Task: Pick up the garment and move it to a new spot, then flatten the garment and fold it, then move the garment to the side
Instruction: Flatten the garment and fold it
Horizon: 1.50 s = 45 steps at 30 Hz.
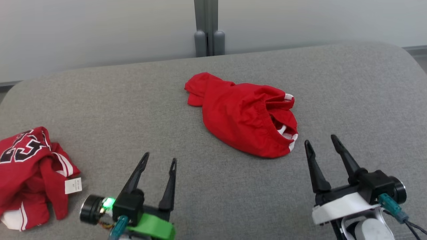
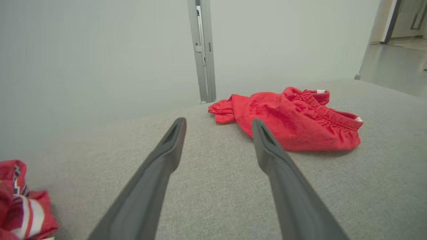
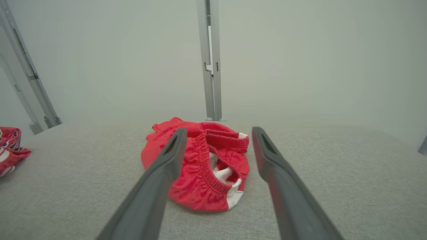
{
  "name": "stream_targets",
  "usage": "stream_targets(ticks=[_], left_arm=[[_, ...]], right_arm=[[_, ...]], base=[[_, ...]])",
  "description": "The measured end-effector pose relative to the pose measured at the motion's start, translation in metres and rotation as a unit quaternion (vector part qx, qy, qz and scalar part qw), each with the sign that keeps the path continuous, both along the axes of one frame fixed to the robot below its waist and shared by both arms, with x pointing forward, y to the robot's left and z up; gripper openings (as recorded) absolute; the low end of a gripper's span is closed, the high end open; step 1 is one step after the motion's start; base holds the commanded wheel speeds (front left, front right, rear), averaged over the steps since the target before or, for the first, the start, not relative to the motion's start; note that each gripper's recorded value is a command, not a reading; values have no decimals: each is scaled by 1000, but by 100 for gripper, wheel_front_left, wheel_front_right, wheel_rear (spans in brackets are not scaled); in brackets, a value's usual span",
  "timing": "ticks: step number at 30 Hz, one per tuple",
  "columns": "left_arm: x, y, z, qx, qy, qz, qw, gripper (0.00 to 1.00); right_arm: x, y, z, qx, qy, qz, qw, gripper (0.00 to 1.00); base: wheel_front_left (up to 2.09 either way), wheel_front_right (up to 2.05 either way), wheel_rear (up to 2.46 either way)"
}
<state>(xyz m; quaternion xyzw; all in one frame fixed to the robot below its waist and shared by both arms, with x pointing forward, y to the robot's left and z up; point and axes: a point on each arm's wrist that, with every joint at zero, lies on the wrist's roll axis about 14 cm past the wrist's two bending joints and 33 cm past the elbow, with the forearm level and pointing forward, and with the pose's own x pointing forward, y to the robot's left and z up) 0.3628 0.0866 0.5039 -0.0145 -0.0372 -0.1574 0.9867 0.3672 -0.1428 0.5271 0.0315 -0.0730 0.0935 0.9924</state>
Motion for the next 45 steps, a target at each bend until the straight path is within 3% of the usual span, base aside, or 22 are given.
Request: stream_targets(ticks=[4, 8, 18, 27, 32, 35, 36, 38, 39, 40, 41, 45], left_arm=[[25, -46, 1, 16, -7, -81, 997, 100], [36, -102, -11, 41, -1, -177, 983, 100], [35, -219, -46, 125, 53, -372, 918, 100], [35, -264, -71, 213, 124, -385, 889, 100], [36, -267, -99, 262, 183, -377, 869, 100], [45, -266, -106, 269, 199, -362, 870, 100], [49, -267, -106, 271, 199, -358, 871, 97], [52, -265, -110, 275, 205, -354, 870, 52], [52, -263, -112, 278, 209, -352, 869, 36], [53, -262, -114, 280, 210, -350, 869, 6], [55, -261, -114, 280, 211, -347, 870, 0], [54, -258, -111, 267, 227, -348, 869, 0]], right_arm=[[12, -22, 0, -2, -1, -32, 999, 100], [15, -51, -9, -6, 13, -76, 997, 100], [-6, -119, -27, -14, 48, -185, 981, 100], [-26, -142, -43, -4, 80, -228, 970, 100], [-32, -148, -47, -4, 89, -240, 967, 100], [-35, -152, -47, -3, 90, -248, 965, 100], [-35, -153, -47, -3, 91, -249, 964, 100], [-36, -153, -48, -3, 92, -250, 964, 100], [-36, -153, -47, -2, 91, -250, 964, 100], [-35, -153, -47, 0, 91, -249, 964, 100], [-35, -153, -47, 1, 91, -249, 964, 100], [-33, -152, -46, 3, 87, -246, 965, 100]], base=[[0, 0, 0], [0, 0, 0], [0, 0, 0], [0, 0, 0], [0, 0, 0], [0, 0, 0], [0, 0, 0], [0, 0, 0], [0, 0, 0], [0, 0, 0], [0, 0, 0], [0, 0, 0]])
